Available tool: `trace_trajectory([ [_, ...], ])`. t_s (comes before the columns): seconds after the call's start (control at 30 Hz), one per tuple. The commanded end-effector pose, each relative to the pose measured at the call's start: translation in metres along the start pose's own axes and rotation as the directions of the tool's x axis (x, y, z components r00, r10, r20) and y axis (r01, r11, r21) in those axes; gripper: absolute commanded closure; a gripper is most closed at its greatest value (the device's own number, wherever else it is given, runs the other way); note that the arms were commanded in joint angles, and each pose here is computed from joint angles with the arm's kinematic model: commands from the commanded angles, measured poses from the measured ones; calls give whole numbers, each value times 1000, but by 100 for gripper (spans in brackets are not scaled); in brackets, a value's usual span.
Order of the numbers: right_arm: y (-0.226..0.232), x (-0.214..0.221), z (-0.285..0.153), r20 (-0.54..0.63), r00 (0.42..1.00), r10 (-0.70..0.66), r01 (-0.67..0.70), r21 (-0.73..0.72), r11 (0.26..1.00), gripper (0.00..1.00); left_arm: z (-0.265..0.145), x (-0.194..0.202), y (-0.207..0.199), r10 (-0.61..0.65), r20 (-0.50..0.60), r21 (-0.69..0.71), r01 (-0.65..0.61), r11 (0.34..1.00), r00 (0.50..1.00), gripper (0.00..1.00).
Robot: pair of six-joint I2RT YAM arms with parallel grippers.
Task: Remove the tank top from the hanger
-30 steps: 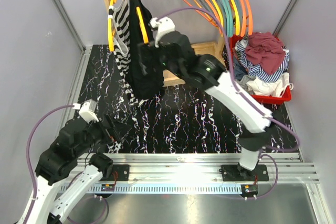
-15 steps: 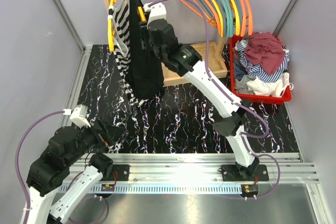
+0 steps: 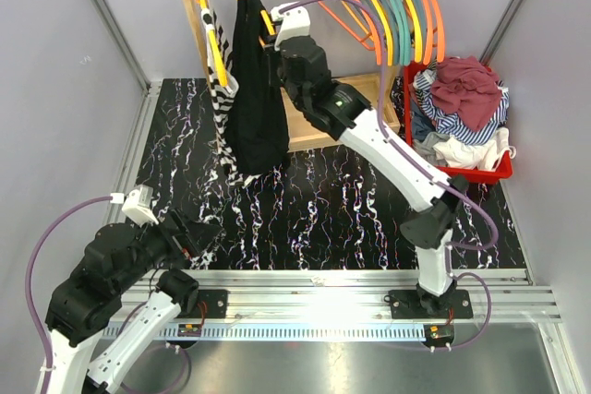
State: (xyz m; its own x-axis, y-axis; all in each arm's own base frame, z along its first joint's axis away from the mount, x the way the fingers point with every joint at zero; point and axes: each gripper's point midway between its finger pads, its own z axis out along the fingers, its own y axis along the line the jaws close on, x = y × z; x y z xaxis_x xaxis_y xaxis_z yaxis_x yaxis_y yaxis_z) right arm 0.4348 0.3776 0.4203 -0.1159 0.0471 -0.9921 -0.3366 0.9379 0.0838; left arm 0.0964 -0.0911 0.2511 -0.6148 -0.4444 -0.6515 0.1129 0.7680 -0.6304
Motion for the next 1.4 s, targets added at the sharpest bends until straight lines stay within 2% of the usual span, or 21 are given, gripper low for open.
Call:
trace_trajectory([
  [0.0,-20,-120,-61,284,947,147,-132,-71,989,100,-6,-14,-10,-5,63,41,2,999,998,1],
  [0.13,-33,-129,-88,314,937,154,-137,-76,988,100,-4,-16,-12,0,64,42,-3,999,998,1],
  [0.3,-45,-124,-93,321,936,143,-132,-54,990,100,3,-18,-16,16,55,47,-18,999,998,1],
  [0.53,-51,-109,-62,277,942,189,-174,-78,982,100,10,-18,-19,23,41,53,-25,998,999,1],
  [0.67,-42,-129,-62,328,915,233,-198,-136,971,100,9,-18,-18,18,42,50,-20,999,999,1],
  [0.77,-40,-161,-73,429,857,285,-223,-190,956,100,9,-18,-15,13,47,40,-15,999,999,1],
  [1.07,-37,-209,-114,570,772,281,-179,-230,957,100,14,-17,-13,16,42,27,-17,999,999,1],
  [1.27,-41,-219,-122,603,753,264,-164,-216,963,100,22,-20,-17,35,28,26,-35,999,999,1],
  [1.37,-38,-206,-110,563,791,239,-155,-193,969,100,25,-20,-17,44,18,21,-44,999,999,1],
])
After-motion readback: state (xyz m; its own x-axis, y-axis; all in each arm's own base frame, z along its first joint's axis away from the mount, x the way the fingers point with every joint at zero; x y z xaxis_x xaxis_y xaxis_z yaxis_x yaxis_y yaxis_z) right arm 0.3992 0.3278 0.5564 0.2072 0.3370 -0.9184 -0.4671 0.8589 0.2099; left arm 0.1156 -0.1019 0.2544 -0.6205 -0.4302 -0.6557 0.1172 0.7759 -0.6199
